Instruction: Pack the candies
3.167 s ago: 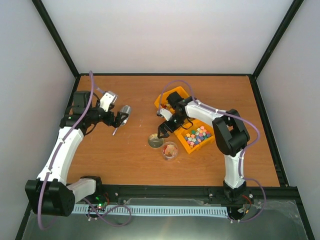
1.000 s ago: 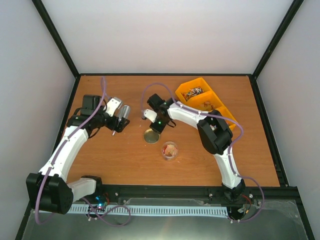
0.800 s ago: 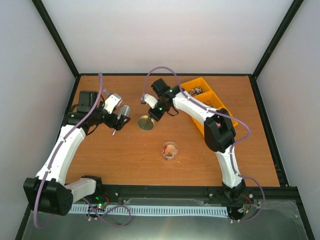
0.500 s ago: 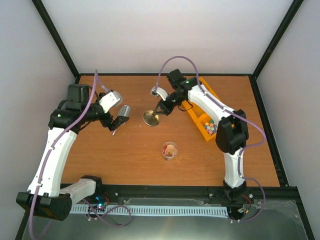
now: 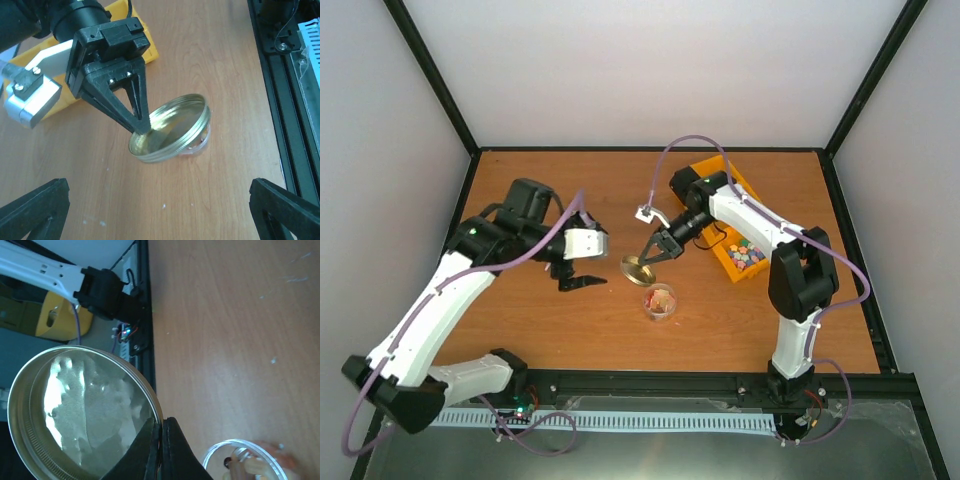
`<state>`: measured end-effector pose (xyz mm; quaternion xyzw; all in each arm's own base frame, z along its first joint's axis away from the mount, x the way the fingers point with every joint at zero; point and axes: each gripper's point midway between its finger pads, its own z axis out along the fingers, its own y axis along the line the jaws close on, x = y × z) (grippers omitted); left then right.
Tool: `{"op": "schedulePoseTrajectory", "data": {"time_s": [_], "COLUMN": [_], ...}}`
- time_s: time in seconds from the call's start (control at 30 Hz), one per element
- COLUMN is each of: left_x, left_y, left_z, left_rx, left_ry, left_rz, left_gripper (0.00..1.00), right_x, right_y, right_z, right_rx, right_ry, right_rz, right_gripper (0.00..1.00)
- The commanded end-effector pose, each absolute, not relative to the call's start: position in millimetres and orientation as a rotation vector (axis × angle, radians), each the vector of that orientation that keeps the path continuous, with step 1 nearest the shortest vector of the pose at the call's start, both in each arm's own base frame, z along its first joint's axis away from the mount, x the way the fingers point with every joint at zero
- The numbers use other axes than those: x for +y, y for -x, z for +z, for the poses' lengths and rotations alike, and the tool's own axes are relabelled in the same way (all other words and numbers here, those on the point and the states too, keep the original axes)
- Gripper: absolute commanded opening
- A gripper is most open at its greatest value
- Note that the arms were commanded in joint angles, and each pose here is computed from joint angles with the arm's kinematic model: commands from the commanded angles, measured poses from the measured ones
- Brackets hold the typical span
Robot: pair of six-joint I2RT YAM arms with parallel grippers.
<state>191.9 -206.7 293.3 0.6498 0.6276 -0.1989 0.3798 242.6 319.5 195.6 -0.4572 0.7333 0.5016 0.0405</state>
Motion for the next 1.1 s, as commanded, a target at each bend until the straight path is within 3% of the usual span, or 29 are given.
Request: {"op": "schedulePoseTrajectory", "data": {"time_s": [0.0, 0.37, 0.63, 0.9, 1.07], "left_x": [-238.5, -287.6, -306.8, -306.1, -305.4], "left_y": [-209.3, -207.8, -193.4, -196.3, -198.5], "left_z": [305.4, 272.7, 248.3, 249.2, 248.8], "left_rx": [1.465, 1.273, 1.218, 1.259, 1.289], "left_ry": [-1.701, -1.867, -1.958, -1.913, -1.886], "left_rz": [-0.539, -0.552, -0.570, -0.563, -0.559], "left_gripper": [1.00, 0.87, 0.69, 0.37, 0.28], "right_x": [301.3, 284.4, 285.9, 286.0, 285.8], "right_y": [-230.7, -237.9, -237.1, -230.9, -227.2], "right_z": [207.6, 210.9, 213.4, 217.1, 217.7], "right_rx": [2.184, 2.191, 2.184, 2.172, 2.169], "right_ry": [1.364, 1.237, 1.228, 1.254, 1.268], "right_rz": [1.683, 1.749, 1.784, 1.774, 1.774], "right_gripper": [0.03, 0.03, 0.03, 0.03, 0.04]}}
